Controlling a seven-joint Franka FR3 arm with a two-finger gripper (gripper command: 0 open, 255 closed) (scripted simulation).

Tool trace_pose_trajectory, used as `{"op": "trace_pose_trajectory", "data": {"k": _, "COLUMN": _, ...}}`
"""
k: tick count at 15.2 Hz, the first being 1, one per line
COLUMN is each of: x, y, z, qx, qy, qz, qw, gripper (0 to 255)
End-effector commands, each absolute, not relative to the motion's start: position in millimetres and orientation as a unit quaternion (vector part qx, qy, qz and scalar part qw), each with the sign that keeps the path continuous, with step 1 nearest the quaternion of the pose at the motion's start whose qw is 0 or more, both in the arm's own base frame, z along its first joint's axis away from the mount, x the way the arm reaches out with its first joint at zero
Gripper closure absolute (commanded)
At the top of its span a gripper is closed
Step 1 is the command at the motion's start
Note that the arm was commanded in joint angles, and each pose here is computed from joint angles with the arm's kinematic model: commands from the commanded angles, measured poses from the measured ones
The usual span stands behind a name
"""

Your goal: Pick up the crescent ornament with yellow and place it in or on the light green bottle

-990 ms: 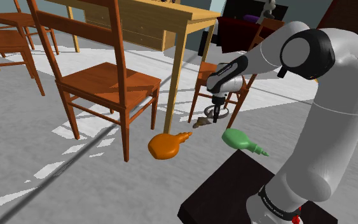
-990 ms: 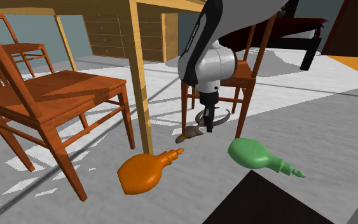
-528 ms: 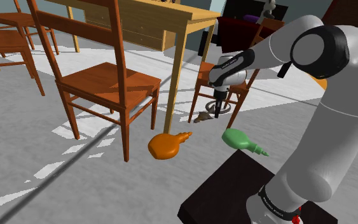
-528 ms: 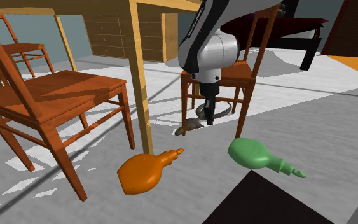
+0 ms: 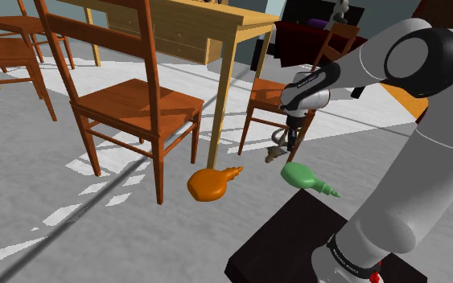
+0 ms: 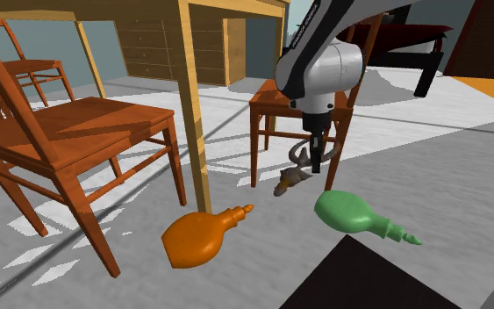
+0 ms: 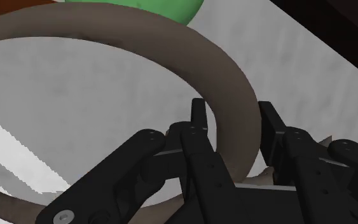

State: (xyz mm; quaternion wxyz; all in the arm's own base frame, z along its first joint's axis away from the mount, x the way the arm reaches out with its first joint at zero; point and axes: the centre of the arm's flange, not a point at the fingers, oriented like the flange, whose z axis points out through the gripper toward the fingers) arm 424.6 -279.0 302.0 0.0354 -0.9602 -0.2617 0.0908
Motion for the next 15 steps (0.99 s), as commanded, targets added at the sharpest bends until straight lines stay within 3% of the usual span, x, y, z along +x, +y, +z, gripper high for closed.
{"op": "trace_pose_trajectory", "data": {"k": 1, "x": 402.8, "y": -302.4, "z": 301.5, "qx": -0.961, "qy": -0.260, "qz": 0.086, "qw": 0.030, "gripper": 255}}
{"op": "trace_pose_trajectory", "data": {"k": 12, "x": 291.8, "y": -405.5, "z": 302.1, "qx": -0.961, "qy": -0.260, "qz": 0.086, "qw": 0.030, "gripper": 255}}
{"op": "trace_pose_trajectory", "data": {"k": 15, "x": 291.8, "y": -405.5, "z": 286.2, "qx": -0.961, "qy": -0.260, "qz": 0.086, "qw": 0.030, "gripper": 255}}
